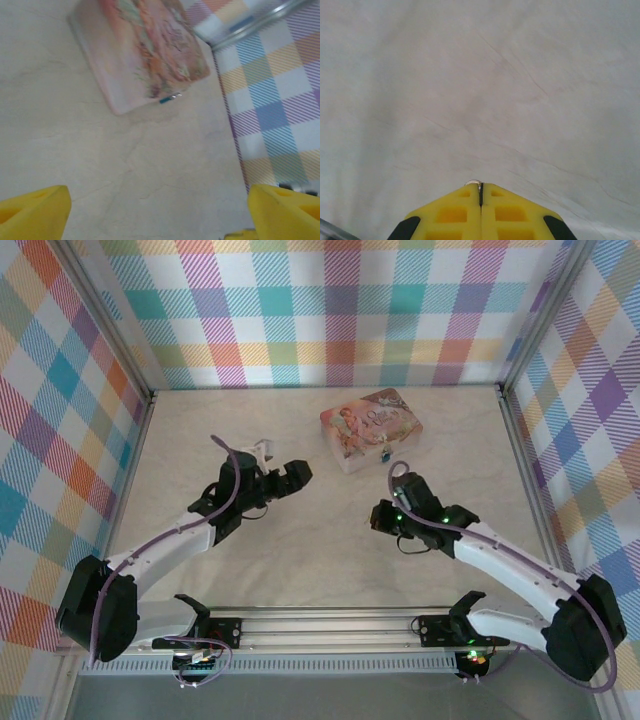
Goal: Unlock the padlock with the key
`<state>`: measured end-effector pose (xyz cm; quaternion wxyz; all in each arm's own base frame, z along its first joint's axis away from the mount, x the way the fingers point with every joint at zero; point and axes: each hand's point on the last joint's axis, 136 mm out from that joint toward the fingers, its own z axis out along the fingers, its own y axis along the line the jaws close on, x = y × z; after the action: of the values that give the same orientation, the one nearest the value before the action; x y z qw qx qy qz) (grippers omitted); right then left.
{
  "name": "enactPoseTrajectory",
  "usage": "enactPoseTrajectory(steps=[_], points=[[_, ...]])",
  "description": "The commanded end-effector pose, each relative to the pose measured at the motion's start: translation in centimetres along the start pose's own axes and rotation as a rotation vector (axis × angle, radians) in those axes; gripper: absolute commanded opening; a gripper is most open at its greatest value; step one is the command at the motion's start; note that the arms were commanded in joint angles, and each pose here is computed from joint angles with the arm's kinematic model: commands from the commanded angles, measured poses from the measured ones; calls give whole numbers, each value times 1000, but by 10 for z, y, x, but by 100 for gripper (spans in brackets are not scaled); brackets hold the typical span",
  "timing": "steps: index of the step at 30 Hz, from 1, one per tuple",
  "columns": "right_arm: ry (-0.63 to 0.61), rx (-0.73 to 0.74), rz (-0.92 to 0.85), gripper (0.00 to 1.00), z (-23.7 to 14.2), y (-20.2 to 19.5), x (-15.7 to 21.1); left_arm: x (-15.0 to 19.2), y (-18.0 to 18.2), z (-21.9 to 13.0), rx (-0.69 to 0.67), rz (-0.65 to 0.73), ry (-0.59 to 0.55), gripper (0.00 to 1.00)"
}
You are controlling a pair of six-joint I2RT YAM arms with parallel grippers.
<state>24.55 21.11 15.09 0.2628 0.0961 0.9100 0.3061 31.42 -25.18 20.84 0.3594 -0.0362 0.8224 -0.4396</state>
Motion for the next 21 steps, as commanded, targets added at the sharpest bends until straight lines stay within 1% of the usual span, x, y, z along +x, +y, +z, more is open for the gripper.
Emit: enactPoseTrajectory(steps=[1,5,9,14,17,21], points=[[-133,-158,135,0,-12,43,-36,-13,-55,-7,155,92,-49,85],[-177,-210,244,0,-19,54,-49,-7,-78,-3,217,113,-50,78],[-179,-254,336,0,-22,63,-54,5,-90,7,233,131,-25,72],[-159,-295,354,0,-24,74,-56,17,-97,23,247,128,10,66],[-157,-303,363,0,-24,75,-56,27,-104,32,263,136,40,61],[-156,-308,368,0,-25,75,-55,36,-105,41,259,126,58,56]])
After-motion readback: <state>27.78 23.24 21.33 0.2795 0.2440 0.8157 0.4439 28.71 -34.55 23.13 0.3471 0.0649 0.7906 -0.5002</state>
